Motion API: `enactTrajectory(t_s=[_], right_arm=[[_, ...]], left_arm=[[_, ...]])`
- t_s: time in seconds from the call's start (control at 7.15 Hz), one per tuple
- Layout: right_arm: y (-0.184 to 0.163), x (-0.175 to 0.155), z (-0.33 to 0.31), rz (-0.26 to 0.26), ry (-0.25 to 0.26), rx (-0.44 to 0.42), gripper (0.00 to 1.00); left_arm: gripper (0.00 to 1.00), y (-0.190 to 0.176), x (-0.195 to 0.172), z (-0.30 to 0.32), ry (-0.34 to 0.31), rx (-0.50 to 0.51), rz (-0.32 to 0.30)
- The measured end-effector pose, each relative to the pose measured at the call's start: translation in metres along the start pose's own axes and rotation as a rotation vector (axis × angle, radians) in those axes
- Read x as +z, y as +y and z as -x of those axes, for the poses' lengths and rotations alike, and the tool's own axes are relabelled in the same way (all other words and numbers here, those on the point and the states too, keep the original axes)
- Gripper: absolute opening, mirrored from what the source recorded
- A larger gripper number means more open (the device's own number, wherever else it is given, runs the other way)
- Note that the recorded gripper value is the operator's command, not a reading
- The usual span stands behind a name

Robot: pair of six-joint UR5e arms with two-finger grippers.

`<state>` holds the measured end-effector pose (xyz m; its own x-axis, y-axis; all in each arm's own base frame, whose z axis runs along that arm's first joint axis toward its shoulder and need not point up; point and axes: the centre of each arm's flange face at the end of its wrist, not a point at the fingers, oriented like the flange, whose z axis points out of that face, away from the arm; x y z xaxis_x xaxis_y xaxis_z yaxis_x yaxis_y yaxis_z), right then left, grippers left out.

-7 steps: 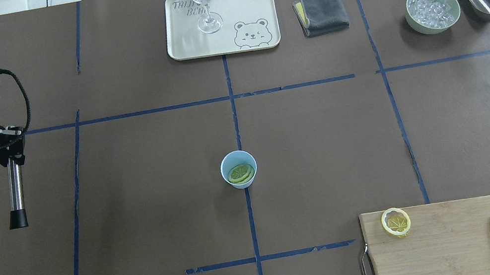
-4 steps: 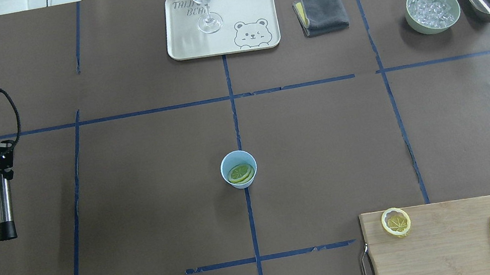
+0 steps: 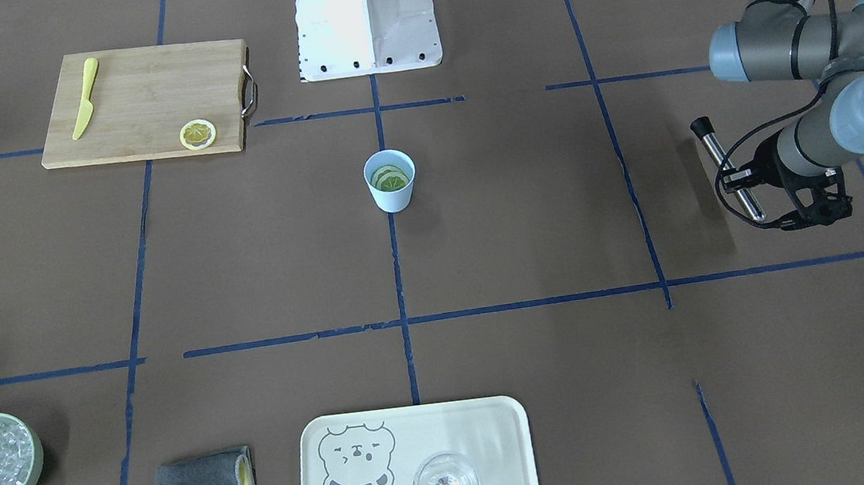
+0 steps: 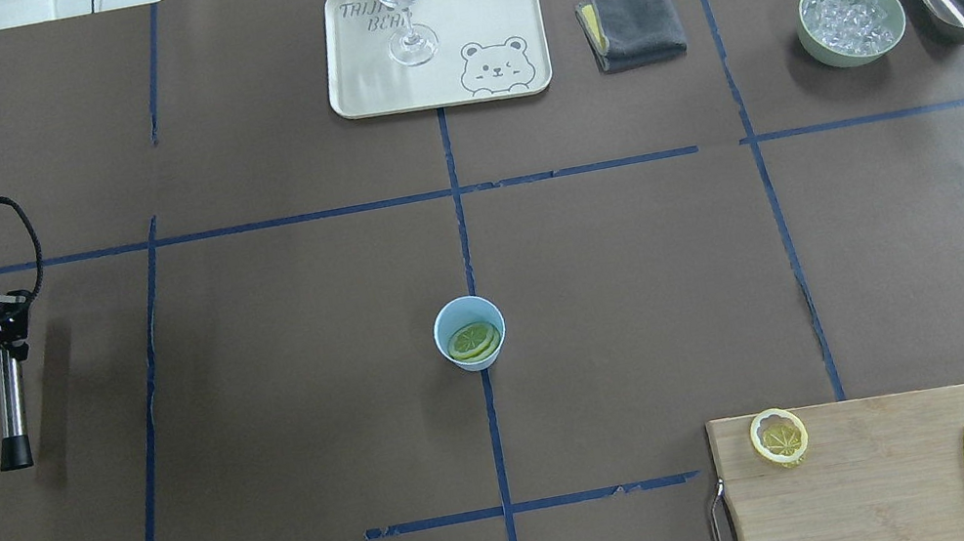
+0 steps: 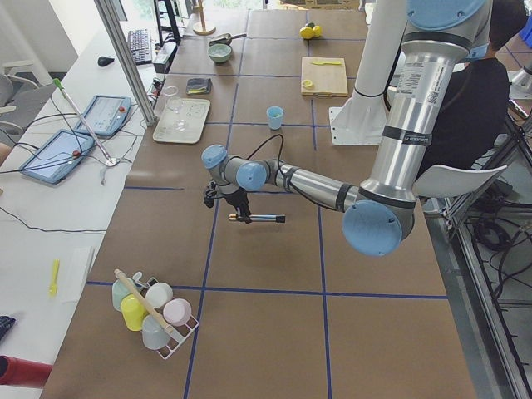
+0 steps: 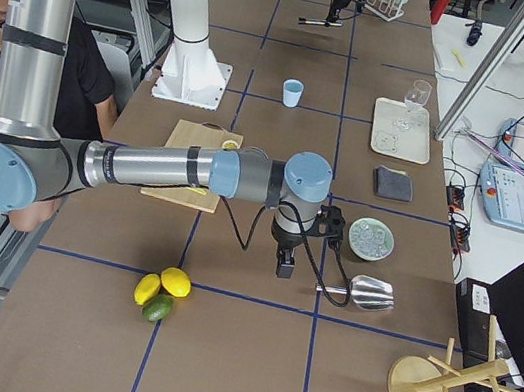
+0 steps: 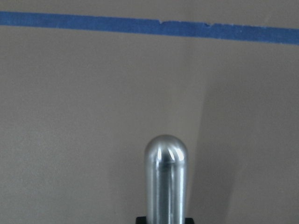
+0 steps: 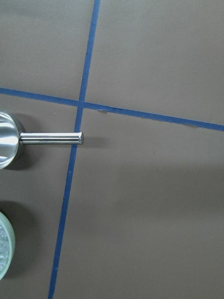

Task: Squeeze lemon into cup
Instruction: 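Lower the muddler onto the table and open the left gripper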

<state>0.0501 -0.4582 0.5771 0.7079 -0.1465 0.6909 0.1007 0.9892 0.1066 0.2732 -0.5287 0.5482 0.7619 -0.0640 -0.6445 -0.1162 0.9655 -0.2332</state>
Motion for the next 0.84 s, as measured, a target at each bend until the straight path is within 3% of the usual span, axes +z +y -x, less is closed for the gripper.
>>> enactTrajectory(t_s=[0.56,0.84], right_arm=[[0.001,0.000,-0.001,-0.001,-0.001,0.006,1.00],[0.004,0.000,-0.003,-0.001,-0.011,0.014,1.00]], left_arm=[[1.00,0.002,-0.014,-0.010,0.023,0.027,-0.033],[1.00,-0.001,-0.064,-0.007,0.059,0.051,-0.116]])
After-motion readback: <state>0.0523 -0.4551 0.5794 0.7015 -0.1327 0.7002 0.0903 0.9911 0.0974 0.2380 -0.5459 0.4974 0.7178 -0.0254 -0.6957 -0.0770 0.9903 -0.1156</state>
